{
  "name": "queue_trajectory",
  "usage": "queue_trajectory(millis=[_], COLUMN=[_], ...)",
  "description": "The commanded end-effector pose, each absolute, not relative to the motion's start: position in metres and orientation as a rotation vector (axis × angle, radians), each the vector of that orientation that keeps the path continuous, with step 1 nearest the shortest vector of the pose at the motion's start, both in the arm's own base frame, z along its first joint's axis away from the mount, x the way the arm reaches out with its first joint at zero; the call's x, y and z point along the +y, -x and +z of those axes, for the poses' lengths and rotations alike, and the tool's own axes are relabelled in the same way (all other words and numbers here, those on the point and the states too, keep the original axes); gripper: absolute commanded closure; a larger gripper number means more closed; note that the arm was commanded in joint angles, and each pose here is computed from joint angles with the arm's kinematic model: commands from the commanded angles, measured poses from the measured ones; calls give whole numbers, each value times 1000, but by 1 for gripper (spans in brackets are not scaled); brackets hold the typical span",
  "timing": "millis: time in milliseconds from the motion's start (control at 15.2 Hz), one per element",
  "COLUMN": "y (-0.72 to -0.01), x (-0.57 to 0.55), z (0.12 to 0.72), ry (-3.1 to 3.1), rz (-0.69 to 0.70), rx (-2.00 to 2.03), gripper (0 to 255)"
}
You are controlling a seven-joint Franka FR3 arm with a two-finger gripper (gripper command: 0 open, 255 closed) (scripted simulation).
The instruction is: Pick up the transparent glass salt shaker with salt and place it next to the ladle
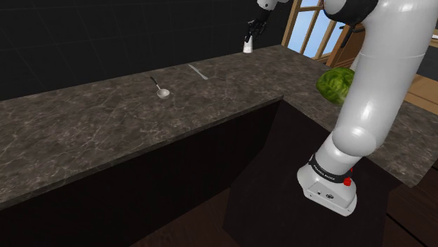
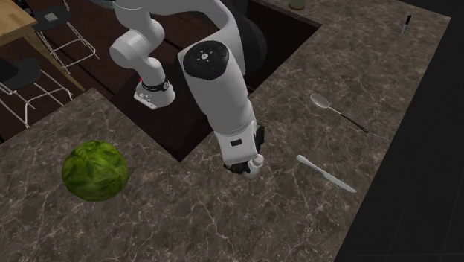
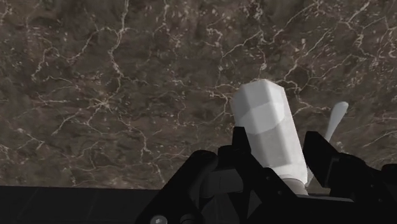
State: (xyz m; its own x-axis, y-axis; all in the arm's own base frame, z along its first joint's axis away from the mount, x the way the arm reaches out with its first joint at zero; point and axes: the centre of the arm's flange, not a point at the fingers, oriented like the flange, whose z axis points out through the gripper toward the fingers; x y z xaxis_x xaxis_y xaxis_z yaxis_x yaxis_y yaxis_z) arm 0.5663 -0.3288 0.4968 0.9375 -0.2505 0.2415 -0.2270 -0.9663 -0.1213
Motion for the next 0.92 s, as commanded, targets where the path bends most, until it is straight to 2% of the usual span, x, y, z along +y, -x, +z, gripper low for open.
queue_trajectory(millis=[0,858], y=[-583,-694], x=[-310,-182], z=[494,467], ry=[3002,3002], rz=[-393,-393], rx=[372,372], gripper=[255,255])
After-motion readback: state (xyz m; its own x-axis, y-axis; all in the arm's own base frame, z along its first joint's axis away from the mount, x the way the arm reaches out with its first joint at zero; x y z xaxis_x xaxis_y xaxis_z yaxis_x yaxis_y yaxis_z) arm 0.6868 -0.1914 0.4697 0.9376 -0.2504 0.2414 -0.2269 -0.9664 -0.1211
